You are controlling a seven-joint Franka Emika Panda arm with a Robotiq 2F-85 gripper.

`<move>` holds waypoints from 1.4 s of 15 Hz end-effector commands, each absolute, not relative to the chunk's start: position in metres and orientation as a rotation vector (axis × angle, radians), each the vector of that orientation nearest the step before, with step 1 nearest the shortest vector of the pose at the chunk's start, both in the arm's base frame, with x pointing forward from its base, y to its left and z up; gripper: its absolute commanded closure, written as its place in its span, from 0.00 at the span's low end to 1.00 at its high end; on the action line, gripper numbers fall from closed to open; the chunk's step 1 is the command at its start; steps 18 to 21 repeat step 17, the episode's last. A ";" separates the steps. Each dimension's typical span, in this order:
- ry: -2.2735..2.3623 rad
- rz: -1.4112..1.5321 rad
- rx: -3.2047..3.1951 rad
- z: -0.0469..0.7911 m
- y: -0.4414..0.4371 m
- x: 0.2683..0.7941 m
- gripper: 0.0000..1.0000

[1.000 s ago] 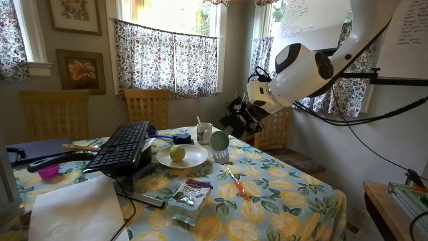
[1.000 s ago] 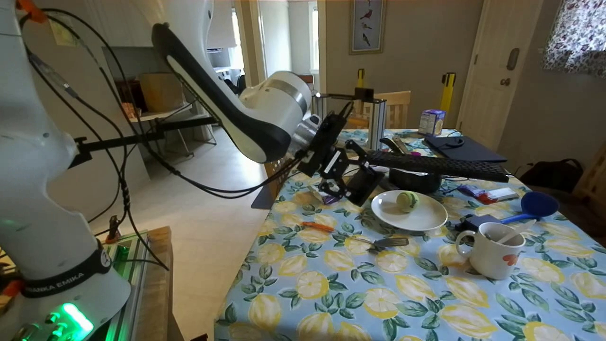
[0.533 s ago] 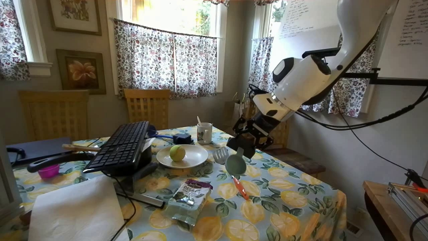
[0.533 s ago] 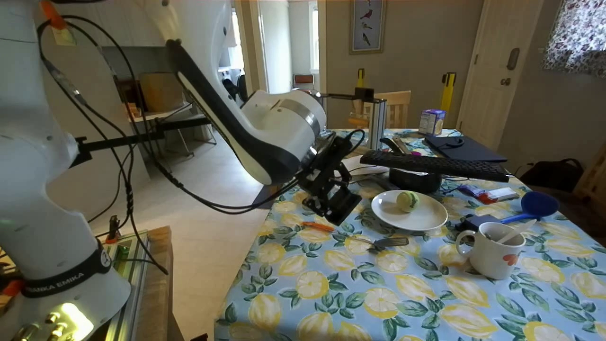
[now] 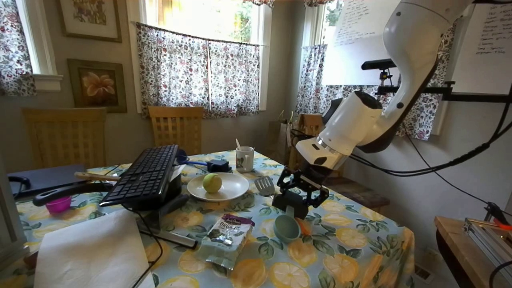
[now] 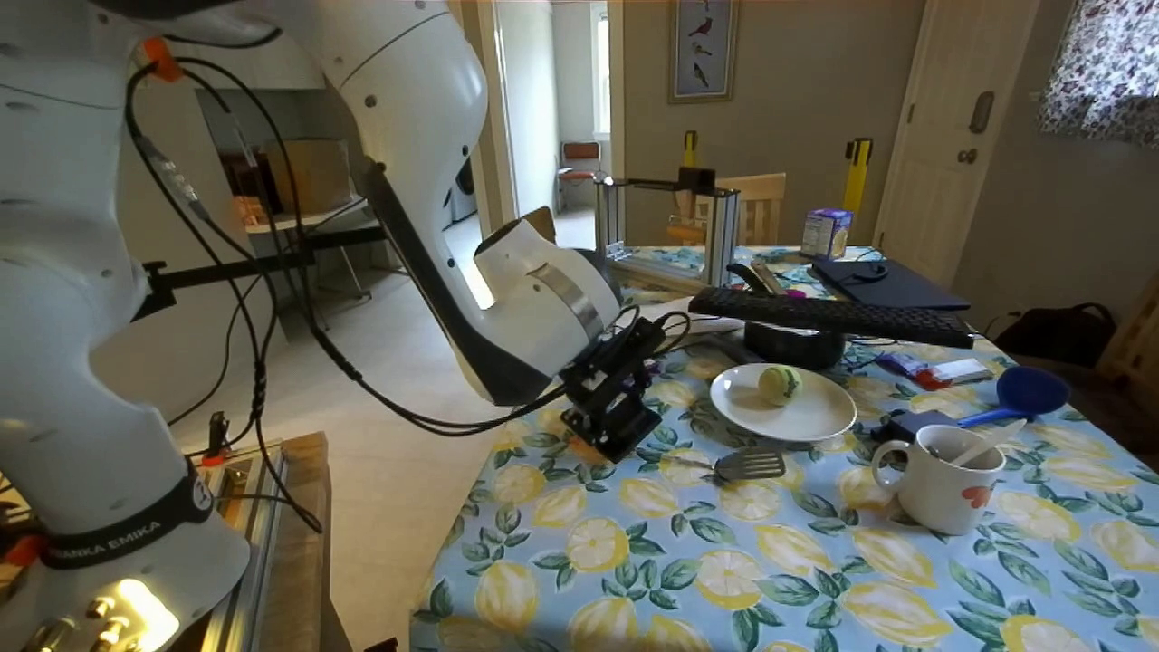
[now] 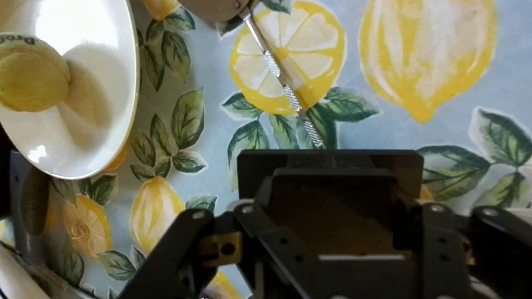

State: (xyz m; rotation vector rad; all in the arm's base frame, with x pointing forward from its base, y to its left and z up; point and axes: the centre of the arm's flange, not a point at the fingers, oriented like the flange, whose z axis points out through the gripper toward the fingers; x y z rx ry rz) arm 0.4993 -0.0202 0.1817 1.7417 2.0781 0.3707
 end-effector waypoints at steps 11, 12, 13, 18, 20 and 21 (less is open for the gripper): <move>2.072 0.435 1.553 0.255 -0.002 0.518 0.00; 2.088 0.445 1.592 0.231 -0.013 0.522 0.00; 2.082 0.456 1.572 0.241 -0.008 0.524 0.00; 2.078 0.461 1.557 0.248 -0.003 0.522 0.00; 2.078 0.461 1.557 0.248 -0.003 0.522 0.00; 2.078 0.461 1.557 0.248 -0.003 0.522 0.00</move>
